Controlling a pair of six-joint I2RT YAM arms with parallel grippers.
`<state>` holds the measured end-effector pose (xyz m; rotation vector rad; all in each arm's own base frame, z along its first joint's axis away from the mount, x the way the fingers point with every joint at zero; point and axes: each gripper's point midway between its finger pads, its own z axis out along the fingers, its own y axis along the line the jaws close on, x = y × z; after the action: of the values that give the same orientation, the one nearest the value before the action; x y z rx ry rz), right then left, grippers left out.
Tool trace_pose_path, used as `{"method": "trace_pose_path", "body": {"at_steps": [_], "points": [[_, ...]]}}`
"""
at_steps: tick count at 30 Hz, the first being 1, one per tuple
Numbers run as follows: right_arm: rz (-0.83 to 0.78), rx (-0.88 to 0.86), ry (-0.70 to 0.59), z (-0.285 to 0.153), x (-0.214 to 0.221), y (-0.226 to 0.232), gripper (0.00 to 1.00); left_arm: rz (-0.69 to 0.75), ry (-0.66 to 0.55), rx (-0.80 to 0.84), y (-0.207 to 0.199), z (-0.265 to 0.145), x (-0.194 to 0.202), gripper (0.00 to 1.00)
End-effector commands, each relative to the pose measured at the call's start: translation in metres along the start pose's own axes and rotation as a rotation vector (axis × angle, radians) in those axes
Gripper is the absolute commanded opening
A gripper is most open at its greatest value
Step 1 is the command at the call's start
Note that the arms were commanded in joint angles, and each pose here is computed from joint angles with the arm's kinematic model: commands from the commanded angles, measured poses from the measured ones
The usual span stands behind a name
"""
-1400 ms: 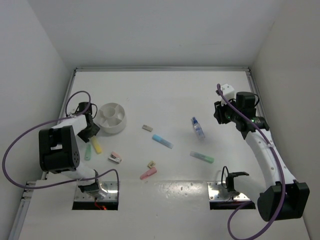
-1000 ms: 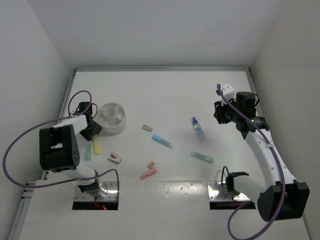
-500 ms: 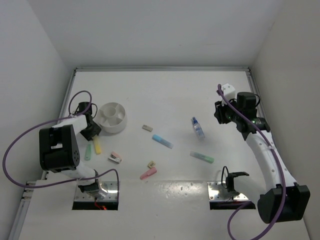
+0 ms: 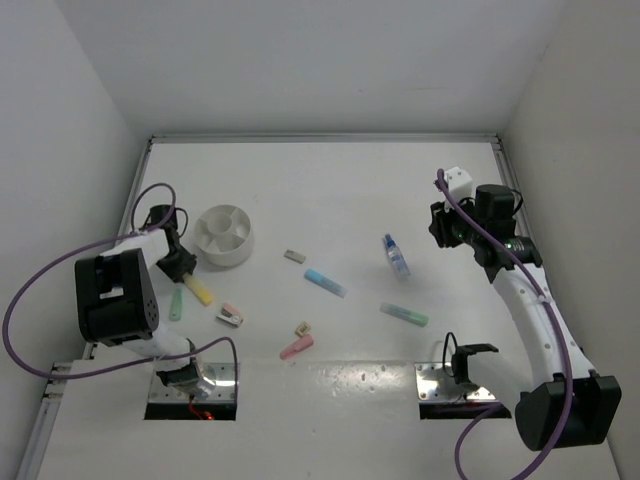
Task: Sort the stationery into containers
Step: Pick up the pen from the center of the board, then place the pen in the storage box.
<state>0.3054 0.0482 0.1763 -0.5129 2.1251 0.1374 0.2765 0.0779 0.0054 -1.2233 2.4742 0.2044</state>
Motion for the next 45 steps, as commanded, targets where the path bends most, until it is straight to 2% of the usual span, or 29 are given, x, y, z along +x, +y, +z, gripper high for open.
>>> {"method": "trace_pose_path", "body": {"at_steps": [1,5,7,8,9,12,14,15,17,18,19,20,23,24,31,40,45], "points": [[-0.007,0.006,-0.082,-0.005,-0.025,-0.001,0.35,-0.03,-0.011,0.001,0.005,-0.008,-0.01,0.14],[-0.007,-0.002,-0.084,-0.005,-0.025,0.0,0.35,-0.058,-0.107,0.083,-0.006,-0.038,-0.039,0.02],[-0.007,-0.011,-0.086,-0.005,-0.026,0.002,0.34,-0.077,-0.181,0.15,-0.014,-0.065,-0.056,0.0],[-0.007,-0.011,-0.087,-0.005,-0.026,0.002,0.28,-0.078,-0.227,0.182,-0.019,-0.08,-0.07,0.0],[-0.007,-0.011,-0.087,-0.005,-0.026,0.002,0.17,-0.071,-0.259,0.202,-0.021,-0.09,-0.078,0.0],[-0.005,-0.036,-0.083,-0.003,-0.025,0.006,0.04,-0.026,-0.359,0.287,-0.037,-0.135,-0.101,0.0],[-0.003,-0.064,-0.08,0.0,-0.024,0.01,0.03,-0.008,-0.44,0.341,-0.043,-0.167,-0.116,0.0],[-0.003,-0.064,-0.08,0.0,-0.024,0.01,0.03,0.008,-0.455,0.355,-0.048,-0.17,-0.118,0.0],[-0.001,-0.076,-0.074,0.002,-0.022,0.011,0.03,0.06,-0.569,0.498,-0.064,-0.209,-0.128,0.0],[0.002,-0.079,-0.063,0.005,-0.02,0.011,0.03,0.08,-0.599,0.516,-0.069,-0.209,-0.131,0.0],[0.003,-0.079,-0.063,0.005,-0.02,0.011,0.03,0.113,-0.64,0.615,-0.08,-0.229,-0.126,0.0],[0.006,-0.082,-0.053,0.007,-0.018,0.012,0.03,0.114,-0.734,0.693,-0.091,-0.249,-0.136,0.0],[0.011,-0.078,-0.032,0.011,-0.011,0.011,0.03,0.151,-0.795,0.727,-0.101,-0.246,-0.125,0.0],[0.011,-0.079,-0.032,0.011,-0.011,0.011,0.03,0.164,-0.821,0.691,-0.102,-0.243,-0.129,0.0],[0.002,-0.07,-0.03,0.011,-0.01,0.009,0.03,0.205,-0.827,0.58,-0.125,-0.215,-0.122,0.0],[0.002,-0.061,-0.027,0.012,-0.008,0.008,0.03,0.193,-0.896,0.376,-0.123,-0.202,-0.134,0.0],[-0.005,-0.054,-0.016,0.014,-0.006,0.006,0.03,0.226,-0.906,0.36,-0.123,-0.201,-0.133,0.0]]}}
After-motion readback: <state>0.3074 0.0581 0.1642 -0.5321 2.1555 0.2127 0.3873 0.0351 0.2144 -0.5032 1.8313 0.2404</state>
